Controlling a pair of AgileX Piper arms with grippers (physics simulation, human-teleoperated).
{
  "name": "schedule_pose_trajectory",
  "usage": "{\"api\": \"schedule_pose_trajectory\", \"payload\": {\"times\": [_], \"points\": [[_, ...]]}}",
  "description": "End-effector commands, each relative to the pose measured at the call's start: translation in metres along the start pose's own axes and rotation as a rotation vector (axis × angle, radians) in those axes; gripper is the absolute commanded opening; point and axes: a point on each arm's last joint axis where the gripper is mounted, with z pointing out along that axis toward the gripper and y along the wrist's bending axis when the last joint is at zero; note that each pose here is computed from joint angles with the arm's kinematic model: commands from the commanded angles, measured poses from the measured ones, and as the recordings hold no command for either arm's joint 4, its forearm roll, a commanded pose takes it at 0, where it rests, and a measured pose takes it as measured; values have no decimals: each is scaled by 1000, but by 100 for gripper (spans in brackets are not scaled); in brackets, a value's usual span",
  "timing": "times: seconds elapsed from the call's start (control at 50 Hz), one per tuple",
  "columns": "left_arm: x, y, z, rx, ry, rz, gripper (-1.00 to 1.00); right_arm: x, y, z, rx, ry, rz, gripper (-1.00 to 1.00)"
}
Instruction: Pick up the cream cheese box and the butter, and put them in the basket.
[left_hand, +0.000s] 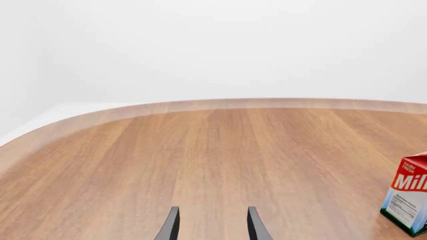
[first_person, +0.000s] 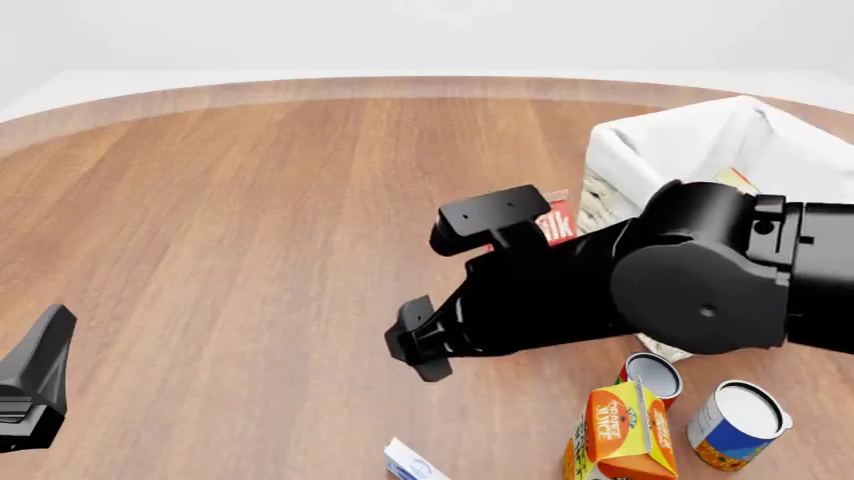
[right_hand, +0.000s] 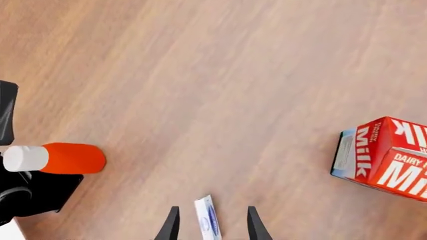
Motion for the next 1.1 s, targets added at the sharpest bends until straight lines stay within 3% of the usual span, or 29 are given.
{"api": "schedule_pose_trajectory", "payload": {"times": [0.02, 0.5, 1.1], "points": [[0, 0, 0, 0, 0, 0, 100, 10, 4, 13, -6, 29, 21, 100], [0, 0, 0, 0, 0, 0, 100, 34, 9, 52, -12, 83, 64, 100], [0, 0, 0, 0, 0, 0, 100, 43, 3, 61, -2, 90, 91, 100]]}}
